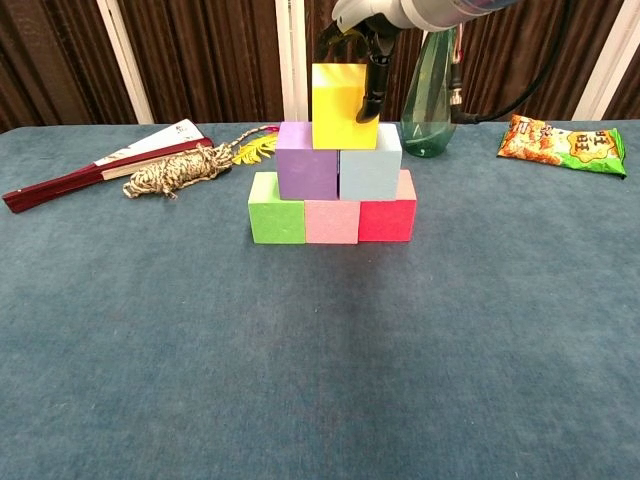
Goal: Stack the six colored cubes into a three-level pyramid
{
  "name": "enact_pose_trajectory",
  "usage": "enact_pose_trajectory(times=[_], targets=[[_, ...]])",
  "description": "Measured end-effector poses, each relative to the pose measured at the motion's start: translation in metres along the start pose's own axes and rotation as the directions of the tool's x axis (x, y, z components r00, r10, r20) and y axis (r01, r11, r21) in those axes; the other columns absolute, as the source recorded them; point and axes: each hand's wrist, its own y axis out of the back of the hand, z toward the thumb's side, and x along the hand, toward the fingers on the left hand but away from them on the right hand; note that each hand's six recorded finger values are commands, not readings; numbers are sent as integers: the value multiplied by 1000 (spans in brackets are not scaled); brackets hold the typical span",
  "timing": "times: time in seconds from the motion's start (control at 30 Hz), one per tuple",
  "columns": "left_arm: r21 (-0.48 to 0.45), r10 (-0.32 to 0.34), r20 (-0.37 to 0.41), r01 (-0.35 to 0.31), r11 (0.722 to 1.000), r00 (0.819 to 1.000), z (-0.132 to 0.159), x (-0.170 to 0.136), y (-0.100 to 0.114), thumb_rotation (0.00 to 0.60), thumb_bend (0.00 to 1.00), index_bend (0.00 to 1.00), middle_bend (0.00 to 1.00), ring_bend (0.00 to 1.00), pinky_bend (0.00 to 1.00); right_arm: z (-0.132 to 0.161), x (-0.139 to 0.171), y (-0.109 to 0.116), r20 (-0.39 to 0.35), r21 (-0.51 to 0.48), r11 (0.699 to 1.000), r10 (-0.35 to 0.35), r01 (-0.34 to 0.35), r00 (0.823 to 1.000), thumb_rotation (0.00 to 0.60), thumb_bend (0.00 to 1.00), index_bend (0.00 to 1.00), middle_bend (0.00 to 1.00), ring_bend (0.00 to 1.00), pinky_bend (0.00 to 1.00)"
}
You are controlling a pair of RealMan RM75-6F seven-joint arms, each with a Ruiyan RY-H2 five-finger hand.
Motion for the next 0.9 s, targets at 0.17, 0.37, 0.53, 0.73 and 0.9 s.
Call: enact_pose_trajectory(times=[0.17, 0.37, 0.53, 0.73, 0.9], targets=[[-6, 3, 3, -3, 1000, 1000, 1, -1, 2, 600, 167, 0, 33, 48, 85, -3, 6, 0, 15, 1, 1000, 3, -3, 1000, 600, 289, 0, 0, 37, 184], [-13, 13, 2, -13, 1000, 1000, -1, -1, 5, 600, 166, 0, 33, 48, 85, -20, 18, 5, 49, -10, 1000, -19, 19, 999, 600, 290, 0, 0, 26, 170], [-12, 14, -1, -14, 1000, 1000, -2, -1, 5, 600, 167, 0, 34, 48, 85, -43, 36, 3, 69, -47, 998, -46, 49, 997, 600, 289, 0, 0, 18, 150], [-8, 14, -4, -14, 1000, 1000, -3, -1, 4, 600, 166, 0, 33, 48, 85, -77, 59, -10, 102, -107, 991, -73, 84, 992, 600, 289, 0, 0, 2, 138], [2, 8, -7, -8, 1000, 1000, -4, 0, -1, 600, 166, 0, 33, 48, 85, -107, 79, -31, 135, -128, 987, -81, 98, 988, 600, 289, 0, 0, 0, 118]])
